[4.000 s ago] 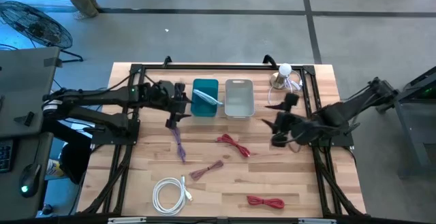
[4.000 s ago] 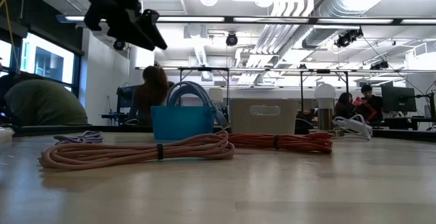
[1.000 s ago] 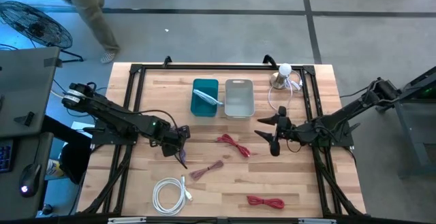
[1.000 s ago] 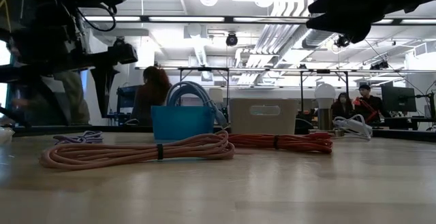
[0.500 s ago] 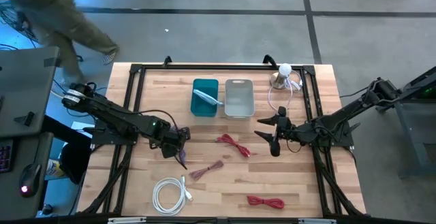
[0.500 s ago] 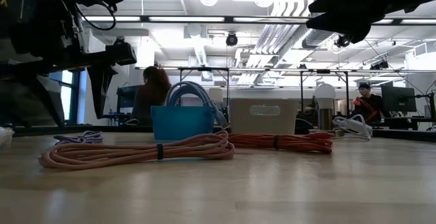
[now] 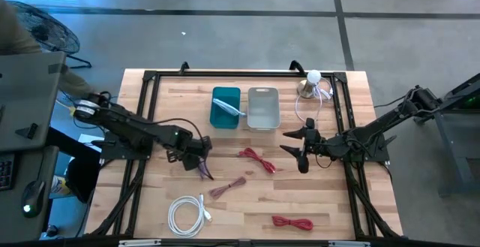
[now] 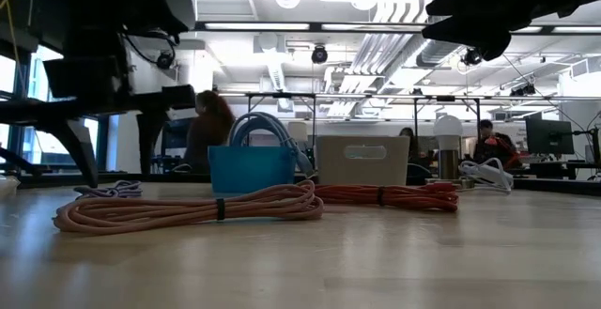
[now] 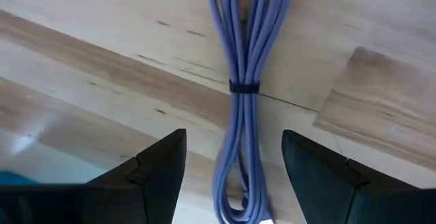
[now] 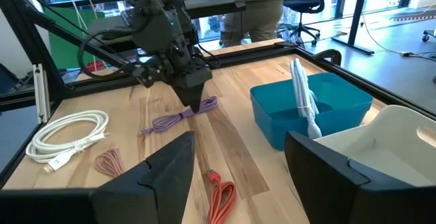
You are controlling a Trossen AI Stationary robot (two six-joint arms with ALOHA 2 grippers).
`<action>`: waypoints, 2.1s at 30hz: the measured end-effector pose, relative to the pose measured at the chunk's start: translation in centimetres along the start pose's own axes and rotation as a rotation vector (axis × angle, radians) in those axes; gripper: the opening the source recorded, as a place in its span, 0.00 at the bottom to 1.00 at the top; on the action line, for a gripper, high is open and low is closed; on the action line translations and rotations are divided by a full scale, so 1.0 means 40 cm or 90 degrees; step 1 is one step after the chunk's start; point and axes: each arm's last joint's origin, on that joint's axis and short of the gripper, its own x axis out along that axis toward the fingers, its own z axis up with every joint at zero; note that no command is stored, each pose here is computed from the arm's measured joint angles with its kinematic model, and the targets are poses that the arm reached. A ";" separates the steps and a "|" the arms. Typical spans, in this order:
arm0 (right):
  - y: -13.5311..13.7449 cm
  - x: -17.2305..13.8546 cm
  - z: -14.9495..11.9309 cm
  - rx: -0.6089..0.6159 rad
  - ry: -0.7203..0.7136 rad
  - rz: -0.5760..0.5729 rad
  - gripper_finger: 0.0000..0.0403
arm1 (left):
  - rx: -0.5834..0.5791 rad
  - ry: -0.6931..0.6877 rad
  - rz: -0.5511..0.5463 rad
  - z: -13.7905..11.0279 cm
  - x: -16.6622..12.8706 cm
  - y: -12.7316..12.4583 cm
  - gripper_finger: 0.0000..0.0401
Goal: Pick & Place USB Port
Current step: Put the purple charger cable into the gray bin
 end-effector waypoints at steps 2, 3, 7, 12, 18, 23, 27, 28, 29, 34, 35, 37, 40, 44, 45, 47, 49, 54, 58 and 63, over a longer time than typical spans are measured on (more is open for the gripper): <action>0.000 0.000 0.000 0.001 -0.001 0.000 0.55 | -0.008 0.001 -0.002 -0.006 0.004 0.004 0.59; 0.000 0.000 0.001 0.001 -0.001 0.001 0.55 | -0.013 -0.002 -0.004 -0.009 0.005 0.006 0.59; 0.000 0.000 0.001 0.001 -0.001 0.000 0.55 | -0.029 -0.040 -0.024 -0.018 0.007 0.011 0.59; 0.000 0.000 0.001 0.001 -0.001 0.000 0.55 | -0.046 -0.069 -0.041 -0.029 0.009 0.017 0.59; 0.000 0.000 0.001 0.001 -0.001 0.000 0.55 | -0.062 -0.090 -0.049 -0.041 0.010 0.023 0.59; 0.000 0.000 0.001 0.008 -0.001 0.000 0.55 | -0.061 -0.098 -0.044 -0.040 0.010 0.026 0.59; 0.000 0.000 0.001 0.010 -0.001 0.001 0.55 | -0.059 -0.104 -0.048 -0.039 0.011 0.026 0.57; 0.000 0.000 0.001 0.011 -0.001 0.001 0.55 | -0.058 -0.104 -0.052 -0.039 0.015 0.026 0.55; 0.000 0.000 0.001 0.011 -0.001 0.002 0.55 | -0.058 -0.104 -0.058 -0.038 0.020 0.025 0.53; 0.000 0.000 0.001 0.011 -0.001 0.002 0.55 | -0.058 -0.092 -0.105 -0.032 0.060 0.024 0.45; 0.001 0.000 0.001 0.011 -0.002 0.002 0.55 | -0.057 -0.087 -0.116 -0.031 0.070 0.023 0.43; 0.001 0.000 0.001 0.012 -0.003 0.002 0.55 | -0.042 -0.068 -0.135 -0.031 0.087 0.020 0.38; 0.001 0.000 0.001 0.012 -0.002 0.002 0.55 | -0.022 -0.053 -0.129 -0.030 0.096 0.021 0.22; 0.001 0.000 0.001 0.012 -0.003 0.002 0.55 | -0.022 -0.057 -0.118 -0.033 0.094 0.027 0.05; 0.001 0.000 0.001 0.012 -0.002 0.002 0.55 | -0.026 -0.055 -0.114 -0.033 0.093 0.027 0.06; 0.001 0.000 0.001 0.012 -0.002 0.002 0.55 | -0.027 -0.050 -0.108 -0.033 0.092 0.027 0.05; 0.001 0.000 0.001 0.012 -0.002 0.002 0.55 | -0.032 -0.045 -0.103 -0.034 0.090 0.029 0.05; 0.001 0.000 0.000 0.012 -0.001 0.007 0.55 | -0.062 -0.039 -0.078 -0.025 0.072 0.056 0.05; 0.003 0.000 0.000 0.012 0.003 0.021 0.55 | -0.076 -0.036 -0.047 -0.019 0.049 0.084 0.05; 0.005 -0.001 -0.001 0.007 0.006 0.032 0.55 | -0.092 -0.029 0.032 -0.017 0.001 0.119 0.04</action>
